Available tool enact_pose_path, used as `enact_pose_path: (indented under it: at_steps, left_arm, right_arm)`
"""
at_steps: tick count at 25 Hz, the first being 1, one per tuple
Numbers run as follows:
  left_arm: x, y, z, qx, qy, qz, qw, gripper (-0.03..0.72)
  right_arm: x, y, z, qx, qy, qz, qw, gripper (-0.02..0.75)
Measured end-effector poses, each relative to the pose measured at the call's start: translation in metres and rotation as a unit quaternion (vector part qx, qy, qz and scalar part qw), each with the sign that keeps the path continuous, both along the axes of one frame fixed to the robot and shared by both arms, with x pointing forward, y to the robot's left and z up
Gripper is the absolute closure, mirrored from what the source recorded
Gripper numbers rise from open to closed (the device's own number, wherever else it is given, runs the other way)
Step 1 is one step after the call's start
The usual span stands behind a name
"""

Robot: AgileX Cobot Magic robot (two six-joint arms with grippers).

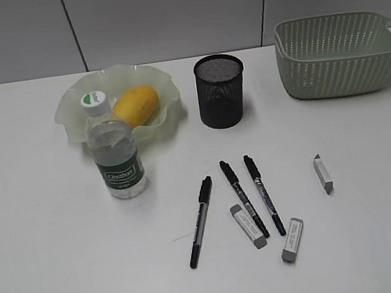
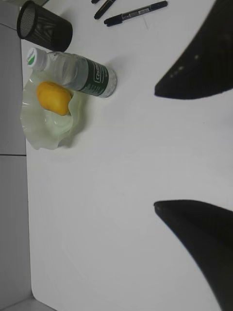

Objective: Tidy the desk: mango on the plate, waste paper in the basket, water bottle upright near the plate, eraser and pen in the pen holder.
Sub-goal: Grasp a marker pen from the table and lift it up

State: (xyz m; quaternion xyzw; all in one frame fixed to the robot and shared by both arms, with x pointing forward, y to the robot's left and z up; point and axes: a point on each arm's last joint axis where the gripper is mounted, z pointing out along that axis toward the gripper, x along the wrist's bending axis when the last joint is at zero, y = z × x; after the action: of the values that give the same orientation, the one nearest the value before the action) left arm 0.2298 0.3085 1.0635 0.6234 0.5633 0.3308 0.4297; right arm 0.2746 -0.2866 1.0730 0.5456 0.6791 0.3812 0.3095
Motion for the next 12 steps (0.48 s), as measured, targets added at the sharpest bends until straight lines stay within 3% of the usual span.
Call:
enact_pose_path:
  at_steps: [4, 8, 12]
  left_arm:
    - [0.0, 0.0, 0.0, 0.0, 0.0, 0.0, 1.0, 0.201]
    - [0.0, 0.0, 0.0, 0.0, 0.0, 0.0, 1.0, 0.201]
    - [0.0, 0.0, 0.0, 0.0, -0.001, 0.0, 1.0, 0.201]
  right_arm:
    - [0.051, 0.009, -0.001, 0.016, 0.061, 0.004, 0.998, 0.356]
    - [0.108, 0.02, -0.027, 0.041, 0.151, 0.012, 0.988, 0.295]
    - [0.16, 0.026, -0.061, 0.046, 0.236, -0.003, 0.971, 0.283]
